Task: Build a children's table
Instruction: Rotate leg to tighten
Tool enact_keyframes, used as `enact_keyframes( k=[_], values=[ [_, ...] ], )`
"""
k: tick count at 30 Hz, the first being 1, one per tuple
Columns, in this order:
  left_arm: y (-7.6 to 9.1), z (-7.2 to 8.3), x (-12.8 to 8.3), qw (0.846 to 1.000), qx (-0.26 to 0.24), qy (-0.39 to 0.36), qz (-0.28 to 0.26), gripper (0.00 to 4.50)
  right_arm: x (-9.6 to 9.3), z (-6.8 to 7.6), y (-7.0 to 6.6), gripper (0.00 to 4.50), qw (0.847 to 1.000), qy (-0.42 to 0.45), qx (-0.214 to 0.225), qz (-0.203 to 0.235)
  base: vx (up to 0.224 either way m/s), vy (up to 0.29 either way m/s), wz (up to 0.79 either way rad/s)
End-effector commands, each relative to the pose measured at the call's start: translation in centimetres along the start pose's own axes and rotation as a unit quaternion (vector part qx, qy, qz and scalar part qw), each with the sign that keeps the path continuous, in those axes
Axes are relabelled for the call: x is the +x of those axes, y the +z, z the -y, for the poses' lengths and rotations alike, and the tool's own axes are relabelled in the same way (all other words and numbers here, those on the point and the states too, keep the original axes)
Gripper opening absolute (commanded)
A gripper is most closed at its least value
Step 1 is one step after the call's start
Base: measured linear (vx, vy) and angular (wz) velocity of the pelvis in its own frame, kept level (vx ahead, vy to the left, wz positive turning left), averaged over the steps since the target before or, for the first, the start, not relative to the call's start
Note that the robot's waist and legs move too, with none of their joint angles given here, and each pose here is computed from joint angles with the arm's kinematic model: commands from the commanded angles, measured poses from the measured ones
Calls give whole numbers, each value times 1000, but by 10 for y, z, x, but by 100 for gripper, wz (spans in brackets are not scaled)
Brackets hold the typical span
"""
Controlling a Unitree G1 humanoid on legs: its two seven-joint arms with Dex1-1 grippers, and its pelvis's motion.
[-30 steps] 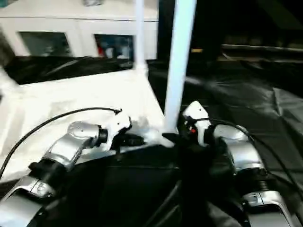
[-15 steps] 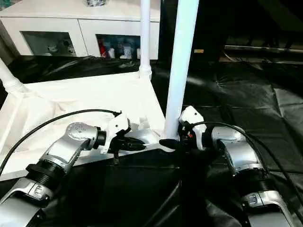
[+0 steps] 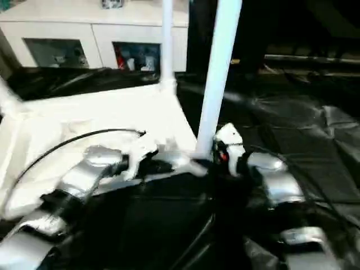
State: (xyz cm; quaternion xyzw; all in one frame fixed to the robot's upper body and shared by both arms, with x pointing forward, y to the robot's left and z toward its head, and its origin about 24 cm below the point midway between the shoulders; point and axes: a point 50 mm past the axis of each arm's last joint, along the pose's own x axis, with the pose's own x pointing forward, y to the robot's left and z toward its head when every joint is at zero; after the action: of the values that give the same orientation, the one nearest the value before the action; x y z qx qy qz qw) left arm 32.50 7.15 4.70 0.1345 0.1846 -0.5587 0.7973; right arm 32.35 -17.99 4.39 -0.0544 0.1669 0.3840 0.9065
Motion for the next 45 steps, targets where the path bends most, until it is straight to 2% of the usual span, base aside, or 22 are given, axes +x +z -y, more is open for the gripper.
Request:
enact_keyframes(
  k=[1,3,4,5,8,13,14,16,18,22,25,26,27,30,34,39,45],
  values=[
    [11,-9,4,998,-20,64,21,0,5,-2,-22,265,997,-54,42,-37,0,0,0],
    [18,-9,17,993,-45,106,30,0,16,-3,-23,265,988,-130,75,-26,0,0,0],
    [18,-9,18,993,-46,108,30,0,16,-3,-23,265,988,-133,76,-25,0,0,0],
    [25,-5,30,990,-48,130,34,0,25,-4,-21,265,979,-184,90,-21,0,0,0],
    [36,8,47,991,-43,119,49,0,41,-14,-14,265,975,-204,89,-11,0,0,0],
    [37,15,54,994,-27,102,40,0,48,-18,-8,265,975,-205,83,-4,0,0,0],
    [36,15,54,994,-23,104,36,0,48,-18,-7,299,975,-206,82,-2,0,0,0],
    [32,10,49,993,-12,111,27,0,47,-17,-1,334,976,-202,85,17,0,0,0],
    [29,5,45,993,-5,120,22,0,45,-15,4,344,977,-194,80,32,0,0,0],
    [24,-2,35,993,7,115,15,0,36,-11,13,378,987,-145,47,44,0,0,0],
    [20,-6,27,994,16,103,11,0,26,-9,18,378,995,-92,9,41,0,0,0],
    [17,-10,20,996,23,89,9,0,15,-10,19,378,998,-38,-32,26,0,0,0],
    [17,-10,20,996,23,89,9,0,15,-10,19,378,998,-38,-33,26,0,0,0],
    [12,-13,7,998,33,54,3,0,-5,-7,17,378,997,30,-67,3,0,0,0],
    [10,-9,-7,998,49,-27,13,0,-17,-3,13,378,994,64,-84,-22,0,0,0],
    [6,-6,-22,995,46,-90,12,0,-21,-4,14,378,992,89,-83,-30,0,0,0],
    [3,-4,-27,994,41,-106,13,0,-21,-7,10,378,990,111,-81,-35,0,0,0]
  ],
)
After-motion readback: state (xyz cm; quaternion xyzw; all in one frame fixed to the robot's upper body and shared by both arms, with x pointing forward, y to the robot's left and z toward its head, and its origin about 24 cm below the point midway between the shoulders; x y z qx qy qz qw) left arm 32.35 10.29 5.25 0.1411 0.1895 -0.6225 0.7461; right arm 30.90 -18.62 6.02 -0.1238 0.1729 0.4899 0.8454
